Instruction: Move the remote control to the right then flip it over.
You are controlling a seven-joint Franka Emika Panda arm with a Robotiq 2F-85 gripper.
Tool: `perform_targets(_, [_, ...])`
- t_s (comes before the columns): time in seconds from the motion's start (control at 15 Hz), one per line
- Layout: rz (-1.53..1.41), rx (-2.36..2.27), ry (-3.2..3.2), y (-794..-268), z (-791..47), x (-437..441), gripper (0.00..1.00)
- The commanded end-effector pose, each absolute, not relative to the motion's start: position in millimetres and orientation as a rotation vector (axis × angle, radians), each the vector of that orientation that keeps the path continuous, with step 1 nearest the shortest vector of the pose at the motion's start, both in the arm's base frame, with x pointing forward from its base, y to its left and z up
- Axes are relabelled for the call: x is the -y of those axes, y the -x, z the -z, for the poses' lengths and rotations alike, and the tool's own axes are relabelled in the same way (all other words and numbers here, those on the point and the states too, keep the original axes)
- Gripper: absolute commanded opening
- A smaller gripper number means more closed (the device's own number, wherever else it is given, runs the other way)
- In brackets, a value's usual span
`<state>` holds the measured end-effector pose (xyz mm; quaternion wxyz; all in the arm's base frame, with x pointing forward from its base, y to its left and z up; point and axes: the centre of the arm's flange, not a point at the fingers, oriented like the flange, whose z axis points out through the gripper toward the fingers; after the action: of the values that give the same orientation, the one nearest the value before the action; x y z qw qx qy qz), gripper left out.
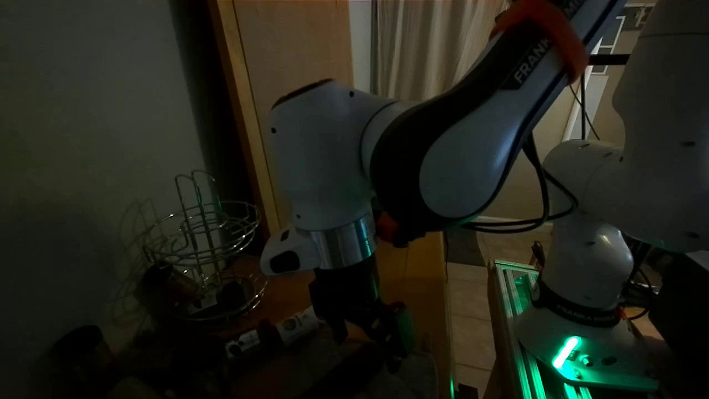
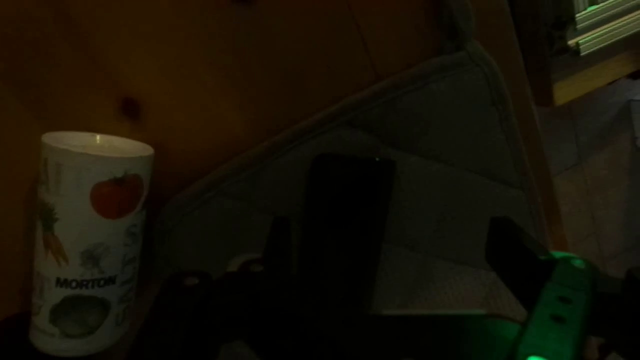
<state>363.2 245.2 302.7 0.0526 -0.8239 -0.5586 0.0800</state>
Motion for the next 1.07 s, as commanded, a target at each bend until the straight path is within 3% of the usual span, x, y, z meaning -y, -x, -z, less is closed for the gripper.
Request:
perform_targets(0.0, [-0.206,1.672,2.487,-369,-290,-248,0.9])
perform_targets(0.07, [-0.192,1.665,2.497,-372,-288,-248,0.86])
perform_targets(0.13, [-0.178,1.662,2.499,-373,-287,-248,0.7])
perform_targets(0.33, [-0.154,1.651,2.515,-378,-283,-246,0.46])
perform_targets(0.4, [-0.151,1.647,2.518,-379,-282,-245,0.87])
perform_targets(0.53, [-0.145,1.651,2.521,-380,-279,-245,0.86])
perform_targets(0.6, [-0.143,1.646,2.523,-381,-278,-245,0.91])
perform_targets(0.67, [-0.143,1.641,2.526,-381,-277,-245,0.83])
perform_targets(0.73, [-0.14,1.637,2.529,-382,-276,-245,0.56])
perform_targets(0.87, [-0.142,1.635,2.53,-382,-274,-246,0.54])
perform_targets(1.0, [-0.146,1.634,2.535,-382,-272,-246,0.39])
